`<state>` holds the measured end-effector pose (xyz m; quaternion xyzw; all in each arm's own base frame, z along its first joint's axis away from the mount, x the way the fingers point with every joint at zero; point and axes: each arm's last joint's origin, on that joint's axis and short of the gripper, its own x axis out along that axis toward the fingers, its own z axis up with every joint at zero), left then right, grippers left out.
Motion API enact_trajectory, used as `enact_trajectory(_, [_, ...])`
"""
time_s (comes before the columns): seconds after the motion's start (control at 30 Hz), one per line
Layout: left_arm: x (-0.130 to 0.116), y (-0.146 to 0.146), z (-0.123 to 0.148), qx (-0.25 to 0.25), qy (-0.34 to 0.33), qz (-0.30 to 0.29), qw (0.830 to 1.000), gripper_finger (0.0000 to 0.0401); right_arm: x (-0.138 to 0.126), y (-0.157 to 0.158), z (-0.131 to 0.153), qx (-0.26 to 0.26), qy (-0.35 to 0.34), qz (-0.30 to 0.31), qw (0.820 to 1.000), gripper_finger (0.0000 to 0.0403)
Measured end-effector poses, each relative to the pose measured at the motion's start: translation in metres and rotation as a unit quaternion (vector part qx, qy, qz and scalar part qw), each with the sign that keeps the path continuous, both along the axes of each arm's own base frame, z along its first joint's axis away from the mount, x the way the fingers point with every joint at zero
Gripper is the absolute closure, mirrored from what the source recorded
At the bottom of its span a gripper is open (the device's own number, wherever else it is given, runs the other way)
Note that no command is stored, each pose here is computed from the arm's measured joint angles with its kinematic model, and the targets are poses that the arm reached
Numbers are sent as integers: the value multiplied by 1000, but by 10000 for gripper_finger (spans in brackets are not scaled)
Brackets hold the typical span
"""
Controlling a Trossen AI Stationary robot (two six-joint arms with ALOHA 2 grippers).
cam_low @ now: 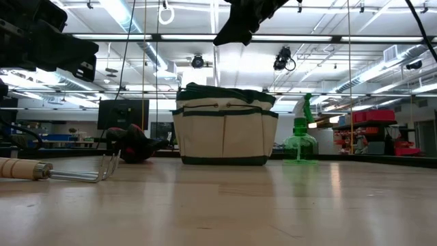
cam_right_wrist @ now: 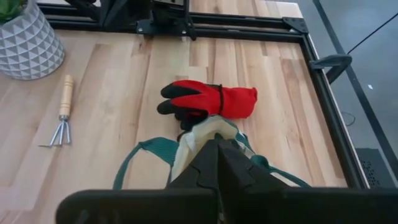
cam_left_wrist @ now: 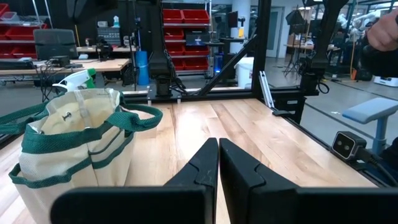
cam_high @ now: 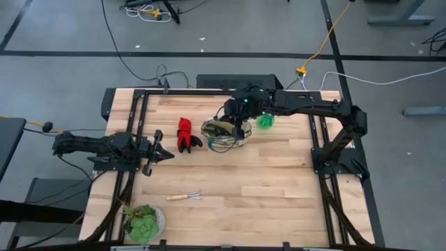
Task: Pick & Place Garden tools in Gardening bag
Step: Put the white spray bottle into the gardening bag
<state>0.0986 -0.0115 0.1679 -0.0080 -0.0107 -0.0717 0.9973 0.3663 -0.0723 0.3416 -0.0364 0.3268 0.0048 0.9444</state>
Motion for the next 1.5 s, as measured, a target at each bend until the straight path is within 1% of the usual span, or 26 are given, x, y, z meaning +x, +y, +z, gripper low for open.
enact_trajectory(0.13, [0,0,0,0,0,0,1000,380,0,0,0,-2,1,-2,1000,401])
enact_trajectory(0.27, [0,0,0,0,0,0,1000,380,-3,-2,4,-29,1,-32,999,402])
enact_trajectory(0.33, [0,0,0,0,0,0,1000,380,-9,0,12,-36,-10,-28,999,402])
enact_trajectory(0.5, [0,0,0,0,0,0,1000,380,-32,5,41,-42,-52,-24,997,402])
enact_trajectory(0.67, [0,0,0,0,0,0,1000,380,-61,11,69,-49,-88,-25,995,403])
enact_trajectory(0.93, [0,0,0,0,0,0,1000,380,-98,18,92,-52,-104,-28,993,403])
enact_trajectory(1.13, [0,0,0,0,0,0,1000,380,-111,20,97,-52,-102,-29,993,403])
enact_trajectory(1.33, [0,0,0,0,0,0,1000,380,-118,14,92,-41,-69,-47,996,403])
enact_trajectory(1.5, [0,0,0,0,0,0,1000,380,-121,3,75,-25,-44,-77,996,403])
